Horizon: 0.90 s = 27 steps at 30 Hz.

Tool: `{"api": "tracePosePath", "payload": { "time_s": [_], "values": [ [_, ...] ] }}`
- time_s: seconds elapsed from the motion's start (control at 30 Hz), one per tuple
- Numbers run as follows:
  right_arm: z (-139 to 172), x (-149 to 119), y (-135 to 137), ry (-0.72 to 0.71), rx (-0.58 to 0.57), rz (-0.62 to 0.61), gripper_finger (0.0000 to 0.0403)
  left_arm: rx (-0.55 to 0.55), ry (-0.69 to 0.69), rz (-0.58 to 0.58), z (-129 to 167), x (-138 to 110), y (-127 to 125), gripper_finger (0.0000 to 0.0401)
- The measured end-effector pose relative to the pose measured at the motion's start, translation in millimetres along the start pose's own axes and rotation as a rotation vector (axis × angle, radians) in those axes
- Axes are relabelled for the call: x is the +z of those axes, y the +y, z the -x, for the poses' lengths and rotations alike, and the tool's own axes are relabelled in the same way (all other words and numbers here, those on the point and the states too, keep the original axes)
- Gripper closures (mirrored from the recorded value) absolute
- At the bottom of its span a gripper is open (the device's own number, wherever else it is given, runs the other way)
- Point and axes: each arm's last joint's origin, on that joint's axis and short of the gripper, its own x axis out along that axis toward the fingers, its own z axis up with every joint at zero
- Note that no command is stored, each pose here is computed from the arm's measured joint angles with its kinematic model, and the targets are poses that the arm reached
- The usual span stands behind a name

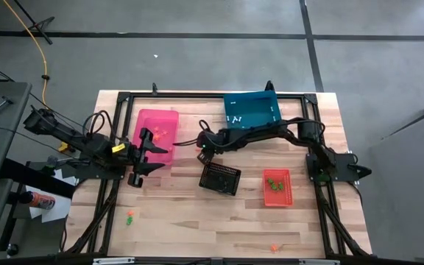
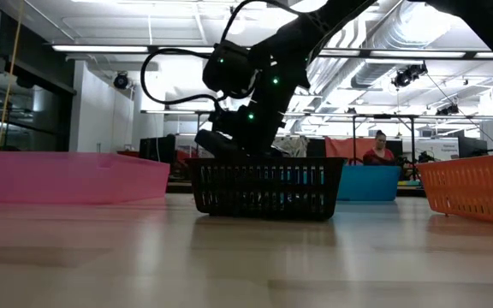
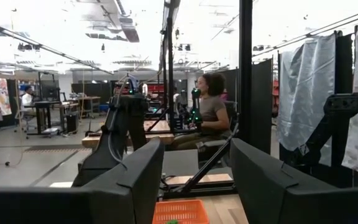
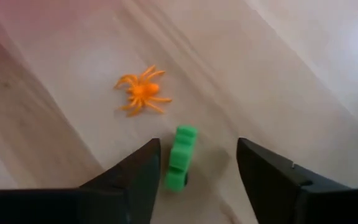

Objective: Sort Halloween decoration
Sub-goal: Put the green skeleton toy into the orange bin

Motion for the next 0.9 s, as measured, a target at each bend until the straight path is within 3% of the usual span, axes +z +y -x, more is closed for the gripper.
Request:
{"api": "tracePosePath", "payload": {
  "time_s": [0.17, 0.37, 0.53, 0.8, 0.9],
  "values": [
    [1.5, -3.5, 4.0, -0.007, -0.029, 0.043, 0.0268, 0.0, 0.0, 0.001, 0.0, 0.0, 0.0, 0.0229],
    [3.3, -4.6, 8.7, -0.054, -0.091, 0.17, 0.0385, 0.001, 0.0, 0.0, 0.2, 0.2, 0.2, 0.0229],
    [16.4, -5.7, 19.1, -0.093, -0.096, 0.255, 0.0384, 0.0, 0.008, -0.002, 0.2, -0.6, 0.1, 0.0229],
    [72.7, -10.0, 37.1, -0.164, -0.136, 0.368, 0.0401, 0.033, 0.041, -0.002, 0.2, -3.7, 0.8, 0.0229],
    [92.9, -20.6, 39.6, -0.142, -0.209, 0.412, 0.0401, 0.036, 0.044, -0.003, 0.1, -4.1, 0.9, 0.0229]
  ]
}}
